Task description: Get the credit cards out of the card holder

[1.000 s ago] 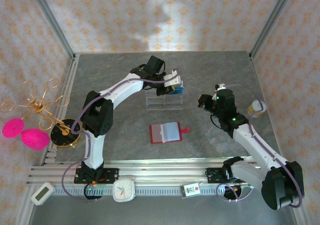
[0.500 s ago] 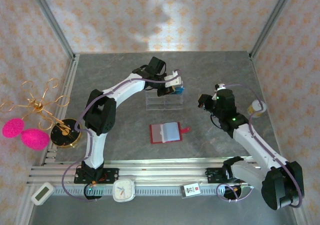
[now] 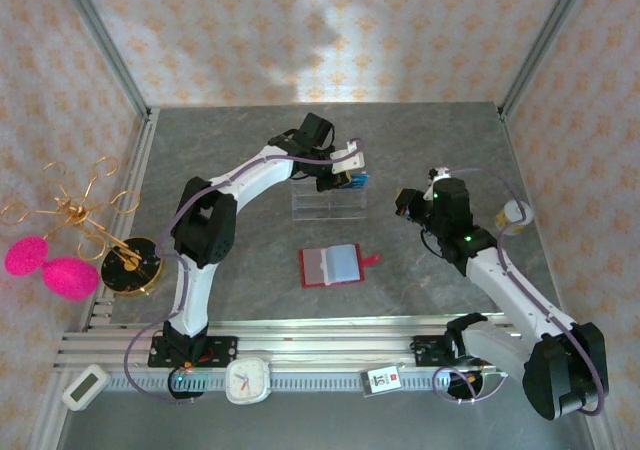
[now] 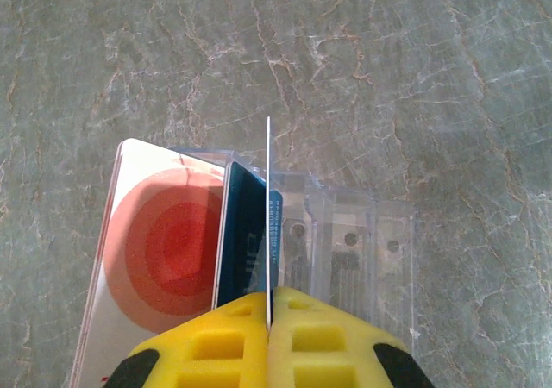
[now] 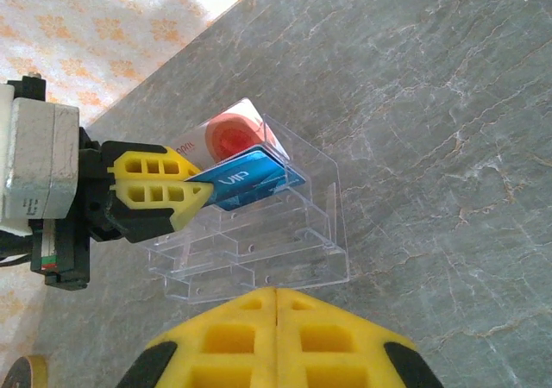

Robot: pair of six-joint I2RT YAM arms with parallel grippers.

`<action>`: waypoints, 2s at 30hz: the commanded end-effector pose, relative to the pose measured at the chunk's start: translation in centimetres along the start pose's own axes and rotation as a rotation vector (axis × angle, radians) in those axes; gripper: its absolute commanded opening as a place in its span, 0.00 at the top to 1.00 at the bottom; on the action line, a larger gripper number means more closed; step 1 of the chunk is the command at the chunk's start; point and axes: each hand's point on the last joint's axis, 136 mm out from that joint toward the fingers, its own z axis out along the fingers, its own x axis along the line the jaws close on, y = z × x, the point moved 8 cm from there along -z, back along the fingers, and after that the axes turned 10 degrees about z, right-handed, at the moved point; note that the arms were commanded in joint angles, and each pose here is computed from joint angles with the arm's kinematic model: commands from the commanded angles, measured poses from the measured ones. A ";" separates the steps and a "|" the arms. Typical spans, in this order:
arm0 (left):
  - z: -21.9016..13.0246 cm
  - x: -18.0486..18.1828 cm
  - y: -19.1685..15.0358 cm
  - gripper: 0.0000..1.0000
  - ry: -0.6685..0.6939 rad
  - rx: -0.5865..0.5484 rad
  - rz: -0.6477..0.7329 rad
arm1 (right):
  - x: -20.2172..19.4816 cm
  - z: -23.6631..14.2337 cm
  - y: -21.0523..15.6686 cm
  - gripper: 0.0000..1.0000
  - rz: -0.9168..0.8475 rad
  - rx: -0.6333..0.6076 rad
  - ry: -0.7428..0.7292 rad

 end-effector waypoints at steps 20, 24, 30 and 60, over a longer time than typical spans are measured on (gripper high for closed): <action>-13.4 -0.6 7.5 0.58 0.278 -0.545 -0.187 | 0.0 0.1 -0.3 0.25 -0.039 0.010 0.048; -16.4 -3.2 7.3 0.01 0.330 -0.741 -0.301 | -0.4 0.1 -0.2 0.19 -0.036 -0.016 0.032; -19.2 -7.1 2.5 0.01 0.620 -0.851 -0.574 | -1.0 -0.7 0.6 0.05 0.007 -0.151 -0.018; -19.1 -10.1 -23.7 0.00 1.400 -0.218 -0.898 | -4.1 -5.5 3.5 0.00 -0.039 -0.876 -0.153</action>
